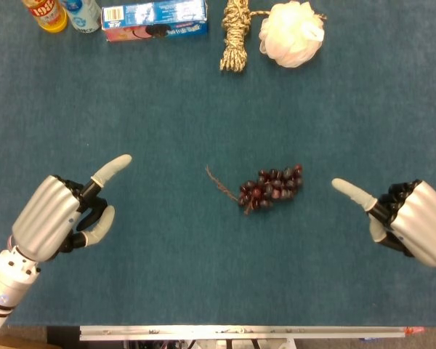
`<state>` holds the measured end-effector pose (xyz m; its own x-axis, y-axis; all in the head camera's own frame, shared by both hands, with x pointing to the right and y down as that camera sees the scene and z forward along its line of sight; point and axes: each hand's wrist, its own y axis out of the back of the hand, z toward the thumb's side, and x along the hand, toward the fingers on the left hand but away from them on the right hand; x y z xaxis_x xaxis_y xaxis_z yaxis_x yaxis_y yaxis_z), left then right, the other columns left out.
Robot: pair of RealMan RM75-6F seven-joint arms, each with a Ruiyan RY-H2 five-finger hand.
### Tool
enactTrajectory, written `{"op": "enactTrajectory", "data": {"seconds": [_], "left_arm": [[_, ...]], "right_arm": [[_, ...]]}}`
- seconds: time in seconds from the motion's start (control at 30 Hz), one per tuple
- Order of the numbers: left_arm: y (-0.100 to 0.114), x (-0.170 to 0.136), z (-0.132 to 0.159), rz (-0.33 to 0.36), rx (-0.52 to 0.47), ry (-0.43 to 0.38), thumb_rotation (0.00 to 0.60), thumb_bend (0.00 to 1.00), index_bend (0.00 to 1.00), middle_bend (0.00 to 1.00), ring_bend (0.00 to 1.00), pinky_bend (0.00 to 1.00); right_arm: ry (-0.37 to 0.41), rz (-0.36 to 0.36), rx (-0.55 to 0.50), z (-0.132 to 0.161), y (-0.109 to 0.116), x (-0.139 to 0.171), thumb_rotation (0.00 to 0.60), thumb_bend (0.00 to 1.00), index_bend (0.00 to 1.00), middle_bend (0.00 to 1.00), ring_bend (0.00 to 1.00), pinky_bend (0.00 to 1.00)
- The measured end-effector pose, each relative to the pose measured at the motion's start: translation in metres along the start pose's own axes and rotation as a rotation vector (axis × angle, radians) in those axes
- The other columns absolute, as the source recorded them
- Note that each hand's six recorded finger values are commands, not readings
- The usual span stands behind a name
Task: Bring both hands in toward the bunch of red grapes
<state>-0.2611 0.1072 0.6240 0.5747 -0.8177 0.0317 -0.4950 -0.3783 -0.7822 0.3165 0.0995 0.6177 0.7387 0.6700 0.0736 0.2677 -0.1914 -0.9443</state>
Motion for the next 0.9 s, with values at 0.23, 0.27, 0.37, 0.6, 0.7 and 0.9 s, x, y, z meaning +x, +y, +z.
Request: {"op": "enactTrajectory", "data": {"seconds": [0.23,0.27,0.37,0.6,0.7,0.9], "left_arm": [[0.002,-0.003,0.001,0.031,-0.023,-0.007,0.600,0.57,0.00,0.95,1.00,0.97],[0.003,-0.004,0.001,0.040,-0.027,-0.010,0.600,0.57,0.00,0.95,1.00,0.97],[0.002,-0.005,0.001,0.055,-0.037,-0.007,0.600,0.57,0.00,0.95,1.00,0.97],[-0.002,-0.008,0.003,0.033,-0.063,-0.021,0.600,0.57,0.00,0.95,1.00,0.97],[-0.005,-0.009,0.004,0.014,-0.069,-0.032,0.600,0.57,0.00,0.95,1.00,0.97],[-0.010,-0.009,0.005,-0.041,-0.070,-0.072,0.600,0.57,0.00,0.95,1.00,0.97]], "right_arm": [[0.044,-0.021,0.003,0.005,-0.003,-0.003,0.600,0.87,0.00,1.00,1.00,1.00],[0.048,-0.019,0.003,0.005,-0.004,-0.002,0.600,0.87,0.00,1.00,1.00,1.00],[0.061,-0.010,-0.002,0.007,-0.006,-0.003,0.600,0.86,0.00,1.00,1.00,1.00],[0.125,0.036,-0.046,0.015,-0.013,-0.004,0.600,0.86,0.00,1.00,1.00,1.00],[0.141,0.048,-0.057,0.018,-0.014,-0.004,0.600,0.87,0.00,1.00,1.00,1.00],[0.153,0.054,-0.078,0.019,-0.014,-0.003,0.600,0.86,0.00,1.00,1.00,1.00]]}}
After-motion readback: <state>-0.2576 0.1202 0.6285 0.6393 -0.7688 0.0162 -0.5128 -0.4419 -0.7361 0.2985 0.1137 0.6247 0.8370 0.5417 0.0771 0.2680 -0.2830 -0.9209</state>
